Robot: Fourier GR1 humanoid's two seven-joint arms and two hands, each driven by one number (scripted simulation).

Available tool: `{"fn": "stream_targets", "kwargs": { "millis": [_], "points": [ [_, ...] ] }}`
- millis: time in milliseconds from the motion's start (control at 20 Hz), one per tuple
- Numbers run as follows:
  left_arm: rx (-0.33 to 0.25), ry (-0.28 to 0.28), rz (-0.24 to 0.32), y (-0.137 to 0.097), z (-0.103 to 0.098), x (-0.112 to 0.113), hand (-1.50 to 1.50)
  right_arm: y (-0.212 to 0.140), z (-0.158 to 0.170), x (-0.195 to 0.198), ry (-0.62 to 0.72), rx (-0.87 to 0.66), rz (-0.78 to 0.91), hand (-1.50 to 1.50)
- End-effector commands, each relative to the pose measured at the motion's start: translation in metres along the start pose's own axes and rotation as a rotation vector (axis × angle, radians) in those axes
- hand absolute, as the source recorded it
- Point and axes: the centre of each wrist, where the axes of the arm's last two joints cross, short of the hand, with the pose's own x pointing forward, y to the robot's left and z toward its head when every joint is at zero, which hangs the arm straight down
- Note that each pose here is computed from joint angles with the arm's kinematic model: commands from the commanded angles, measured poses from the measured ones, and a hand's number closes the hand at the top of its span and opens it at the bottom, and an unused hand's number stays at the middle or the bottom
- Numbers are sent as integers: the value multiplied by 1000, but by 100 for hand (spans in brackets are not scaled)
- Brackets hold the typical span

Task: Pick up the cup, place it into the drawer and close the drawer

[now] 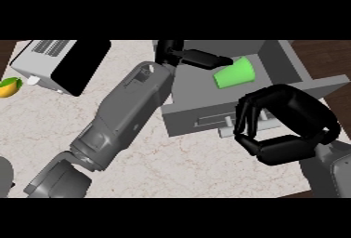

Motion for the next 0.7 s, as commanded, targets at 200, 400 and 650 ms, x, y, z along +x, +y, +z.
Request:
{"fn": "stream_targets", "kwargs": {
  "millis": [200,400,650],
  "points": [
    [94,-20,40,3,0,-4,-150,3,26,-10,326,133,230,-150],
    [113,-25,77,13,13,-22,-150,19,18,-20,391,101,434,-150],
    [101,-49,127,18,18,-28,-150,27,31,-82,512,87,482,-150]
  ]
}}
